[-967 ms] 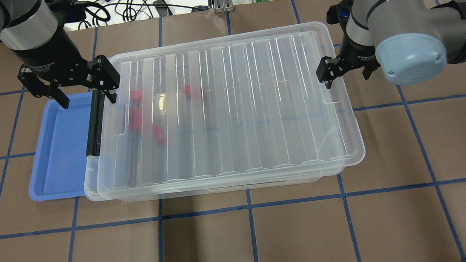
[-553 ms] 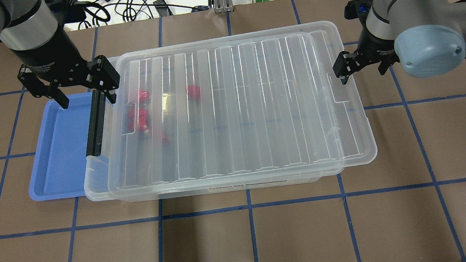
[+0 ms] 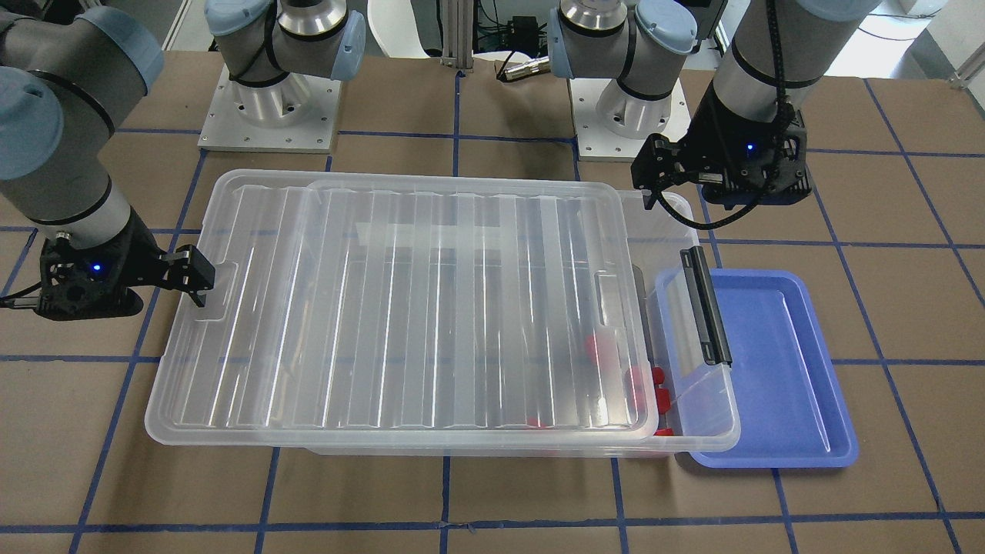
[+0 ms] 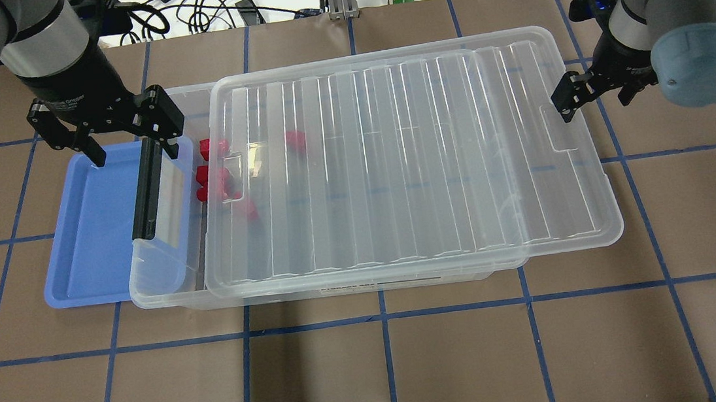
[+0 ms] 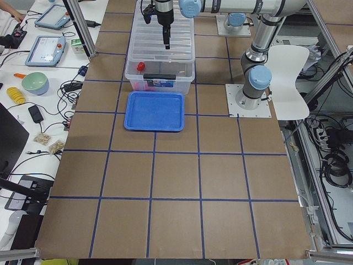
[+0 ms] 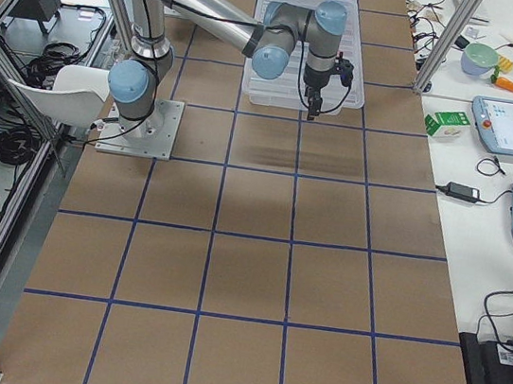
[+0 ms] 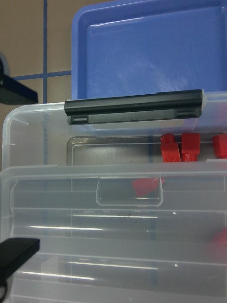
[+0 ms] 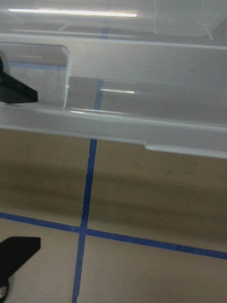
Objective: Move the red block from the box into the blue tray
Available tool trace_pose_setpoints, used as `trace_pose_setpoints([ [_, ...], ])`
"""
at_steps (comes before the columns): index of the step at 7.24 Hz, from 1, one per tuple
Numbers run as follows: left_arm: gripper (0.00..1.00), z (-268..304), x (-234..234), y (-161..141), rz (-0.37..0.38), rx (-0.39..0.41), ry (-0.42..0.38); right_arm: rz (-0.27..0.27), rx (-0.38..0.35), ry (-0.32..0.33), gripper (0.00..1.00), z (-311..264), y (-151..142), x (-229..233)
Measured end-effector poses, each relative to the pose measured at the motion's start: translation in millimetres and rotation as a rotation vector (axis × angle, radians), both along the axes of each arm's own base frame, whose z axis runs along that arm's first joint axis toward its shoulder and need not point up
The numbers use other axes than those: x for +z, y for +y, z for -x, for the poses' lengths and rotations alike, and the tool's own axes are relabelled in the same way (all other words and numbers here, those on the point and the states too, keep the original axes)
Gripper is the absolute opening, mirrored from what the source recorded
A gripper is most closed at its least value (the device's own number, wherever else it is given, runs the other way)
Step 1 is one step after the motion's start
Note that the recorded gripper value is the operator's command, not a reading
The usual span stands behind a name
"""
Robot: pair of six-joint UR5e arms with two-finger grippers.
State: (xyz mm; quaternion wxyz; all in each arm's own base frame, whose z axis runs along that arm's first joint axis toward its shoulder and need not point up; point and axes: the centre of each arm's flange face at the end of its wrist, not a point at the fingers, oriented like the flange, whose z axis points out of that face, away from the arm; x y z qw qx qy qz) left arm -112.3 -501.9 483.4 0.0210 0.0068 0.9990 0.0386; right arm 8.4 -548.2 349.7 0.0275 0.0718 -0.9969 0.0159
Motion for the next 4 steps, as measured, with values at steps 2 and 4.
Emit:
trace_pose_setpoints([
  [2,1.00,-1,1,0,0.002,-0.008,0.002,-0.005,0.003,0.013,0.98,23,0,2],
  [4,1.00,-2,1,0,0.002,-0.004,0.003,-0.013,0.024,0.037,0.98,41,1,4],
])
